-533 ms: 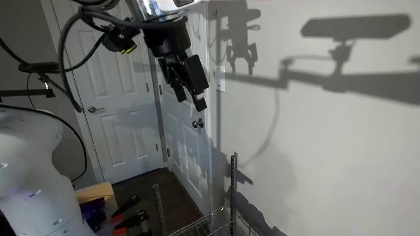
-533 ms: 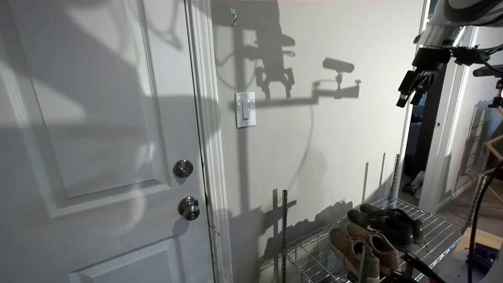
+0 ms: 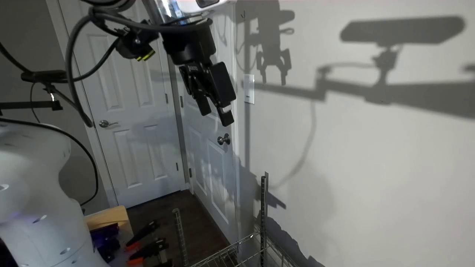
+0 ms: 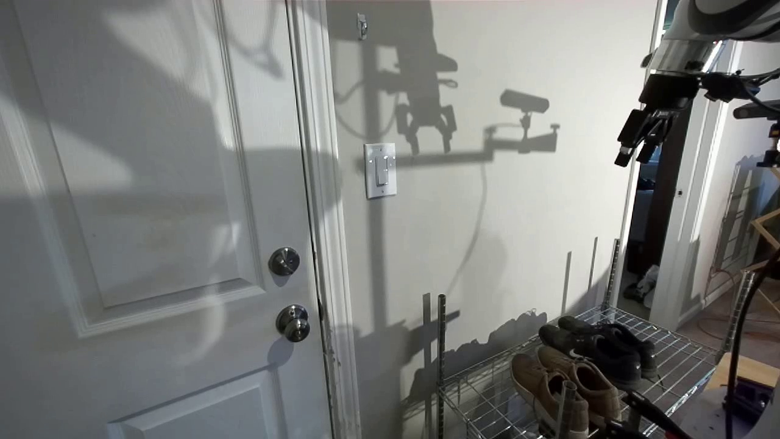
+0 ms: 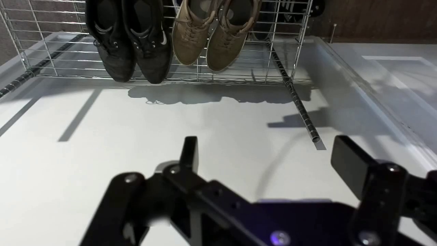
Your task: Turn off the light
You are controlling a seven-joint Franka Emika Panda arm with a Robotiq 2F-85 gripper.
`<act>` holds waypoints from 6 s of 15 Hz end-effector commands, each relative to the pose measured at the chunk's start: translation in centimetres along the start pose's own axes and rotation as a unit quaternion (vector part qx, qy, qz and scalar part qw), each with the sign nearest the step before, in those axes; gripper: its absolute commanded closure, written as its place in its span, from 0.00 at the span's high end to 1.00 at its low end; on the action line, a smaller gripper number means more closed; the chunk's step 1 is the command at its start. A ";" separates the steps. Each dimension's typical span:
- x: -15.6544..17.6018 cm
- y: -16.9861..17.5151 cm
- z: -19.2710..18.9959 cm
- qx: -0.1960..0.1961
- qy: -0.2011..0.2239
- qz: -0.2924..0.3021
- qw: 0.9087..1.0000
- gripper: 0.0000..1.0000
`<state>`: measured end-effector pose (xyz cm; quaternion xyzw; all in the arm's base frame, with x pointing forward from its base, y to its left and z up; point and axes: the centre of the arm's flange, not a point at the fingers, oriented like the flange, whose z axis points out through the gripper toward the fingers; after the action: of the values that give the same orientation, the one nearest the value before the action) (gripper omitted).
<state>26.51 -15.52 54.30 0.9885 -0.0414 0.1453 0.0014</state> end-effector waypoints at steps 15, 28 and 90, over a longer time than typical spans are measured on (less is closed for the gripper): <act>-0.1 -7.6 4.7 0.036 -0.012 -0.074 0.997 1.00; -0.5 -20.1 7.0 0.088 -0.020 -0.216 0.972 1.00; 19.7 -34.9 15.9 0.124 0.362 -0.104 0.918 0.06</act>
<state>52.31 16.72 44.83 0.8665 0.0965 0.4815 -0.0896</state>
